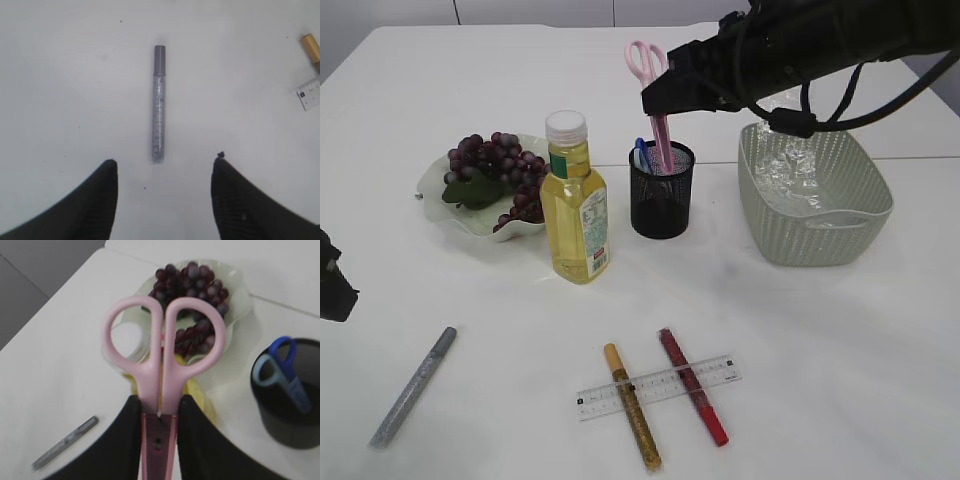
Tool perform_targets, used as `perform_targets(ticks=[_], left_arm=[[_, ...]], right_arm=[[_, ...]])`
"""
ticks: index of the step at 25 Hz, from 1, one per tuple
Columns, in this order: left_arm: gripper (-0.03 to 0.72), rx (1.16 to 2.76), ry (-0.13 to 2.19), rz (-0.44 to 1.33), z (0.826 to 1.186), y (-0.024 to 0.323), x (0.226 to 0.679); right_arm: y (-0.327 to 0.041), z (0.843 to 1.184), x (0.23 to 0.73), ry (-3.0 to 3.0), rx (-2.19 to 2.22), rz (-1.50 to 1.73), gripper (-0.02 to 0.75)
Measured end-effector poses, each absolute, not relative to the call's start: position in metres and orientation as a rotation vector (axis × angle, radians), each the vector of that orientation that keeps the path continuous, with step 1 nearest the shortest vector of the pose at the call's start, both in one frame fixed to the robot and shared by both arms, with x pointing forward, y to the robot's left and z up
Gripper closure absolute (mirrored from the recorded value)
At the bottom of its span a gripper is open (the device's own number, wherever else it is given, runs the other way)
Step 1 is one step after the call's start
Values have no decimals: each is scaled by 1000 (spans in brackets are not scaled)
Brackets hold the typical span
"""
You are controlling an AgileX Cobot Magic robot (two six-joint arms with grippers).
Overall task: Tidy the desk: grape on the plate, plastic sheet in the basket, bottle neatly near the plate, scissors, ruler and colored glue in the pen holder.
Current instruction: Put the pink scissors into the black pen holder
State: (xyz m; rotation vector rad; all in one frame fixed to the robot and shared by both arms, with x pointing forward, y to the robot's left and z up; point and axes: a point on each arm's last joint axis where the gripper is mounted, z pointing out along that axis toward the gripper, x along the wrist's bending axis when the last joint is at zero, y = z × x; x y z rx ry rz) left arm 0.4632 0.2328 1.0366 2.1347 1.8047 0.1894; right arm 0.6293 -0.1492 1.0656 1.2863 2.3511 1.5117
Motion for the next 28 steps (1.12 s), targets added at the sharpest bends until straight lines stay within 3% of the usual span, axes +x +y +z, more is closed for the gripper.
perform_targets(ticks=[17, 28], left_arm=[[255, 2136, 1807, 184, 1037, 233, 463], [255, 2142, 1811, 177, 1036, 233, 462]], right_arm=[[-153, 997, 706, 2016, 968, 1486, 596], [-151, 960, 720, 2055, 1015, 1443, 581]])
